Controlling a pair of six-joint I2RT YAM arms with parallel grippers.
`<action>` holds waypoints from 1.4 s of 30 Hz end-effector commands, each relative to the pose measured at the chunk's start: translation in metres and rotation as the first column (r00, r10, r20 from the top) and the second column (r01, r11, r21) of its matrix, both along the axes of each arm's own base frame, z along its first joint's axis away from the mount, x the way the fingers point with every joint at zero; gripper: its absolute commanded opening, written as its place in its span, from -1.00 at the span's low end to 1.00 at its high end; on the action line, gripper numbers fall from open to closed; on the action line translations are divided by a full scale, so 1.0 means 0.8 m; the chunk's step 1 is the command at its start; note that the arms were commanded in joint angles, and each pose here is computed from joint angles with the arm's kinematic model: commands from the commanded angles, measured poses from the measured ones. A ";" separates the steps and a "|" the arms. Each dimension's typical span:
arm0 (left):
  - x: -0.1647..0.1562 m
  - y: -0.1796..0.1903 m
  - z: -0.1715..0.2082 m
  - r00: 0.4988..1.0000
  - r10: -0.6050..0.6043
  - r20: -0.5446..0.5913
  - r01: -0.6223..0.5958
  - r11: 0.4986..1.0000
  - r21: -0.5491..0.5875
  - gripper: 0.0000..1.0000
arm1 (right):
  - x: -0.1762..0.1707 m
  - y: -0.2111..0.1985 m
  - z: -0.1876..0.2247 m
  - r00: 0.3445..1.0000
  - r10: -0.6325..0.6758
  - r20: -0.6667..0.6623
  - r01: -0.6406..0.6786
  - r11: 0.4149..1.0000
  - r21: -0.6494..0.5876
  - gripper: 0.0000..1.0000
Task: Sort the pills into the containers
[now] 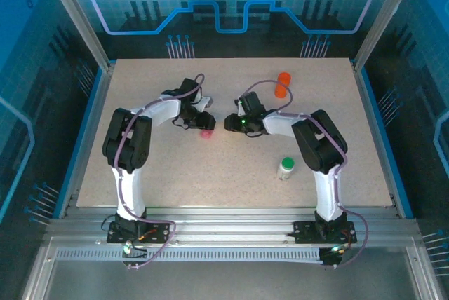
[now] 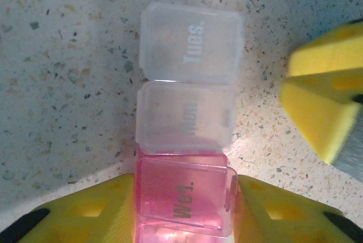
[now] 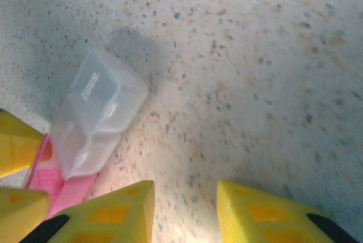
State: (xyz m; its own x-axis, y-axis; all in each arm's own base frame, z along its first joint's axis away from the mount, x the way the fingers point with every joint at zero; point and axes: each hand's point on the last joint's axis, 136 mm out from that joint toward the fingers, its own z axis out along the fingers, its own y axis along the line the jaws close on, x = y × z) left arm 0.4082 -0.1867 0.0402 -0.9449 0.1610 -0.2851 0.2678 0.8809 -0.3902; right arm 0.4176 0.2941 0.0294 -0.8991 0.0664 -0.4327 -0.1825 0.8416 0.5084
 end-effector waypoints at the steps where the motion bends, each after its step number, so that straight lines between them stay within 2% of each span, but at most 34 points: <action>1: 0.006 -0.008 0.028 0.998 0.019 0.056 -0.015 0.997 -0.072 -0.23 | -0.011 -0.024 0.030 1.000 -0.006 0.013 0.006 1.000 -0.030 -0.27; 5: 0.012 -0.006 0.030 0.996 0.030 0.082 -0.024 0.997 -0.068 -0.36 | -0.011 -0.039 0.047 0.999 -0.013 0.033 0.014 0.999 -0.030 -0.26; 11: 0.006 -0.021 0.045 0.993 0.000 0.114 0.010 0.997 -0.082 -0.42 | -0.015 -0.041 0.061 0.999 0.011 0.048 -0.011 1.000 -0.013 -0.24; 18: -0.015 -0.055 0.042 0.985 -0.115 0.131 0.126 0.989 -0.083 -0.49 | -0.012 -0.043 0.060 0.999 0.019 0.042 -0.018 1.000 -0.014 -0.14; 25: -0.030 -0.092 0.027 0.958 -0.260 0.123 0.265 0.964 -0.025 -0.44 | -0.017 -0.081 0.061 0.999 -0.010 0.051 0.013 0.999 -0.046 -0.08; 31: -0.002 -0.067 0.026 0.971 -0.173 0.163 0.163 0.984 0.075 -0.48 | -0.027 -0.088 0.065 0.998 0.025 0.061 -0.021 0.998 -0.066 -0.12; 35: 0.004 -0.048 0.035 0.969 -0.139 0.203 0.113 0.984 0.134 -0.51 | -0.027 -0.078 0.069 0.995 0.079 0.068 -0.073 0.994 -0.085 -0.13; 42: -0.001 -0.044 0.054 0.956 -0.128 0.265 0.098 0.987 0.124 -0.51 | -0.007 -0.038 0.080 0.982 0.160 0.104 -0.146 0.981 -0.131 -0.10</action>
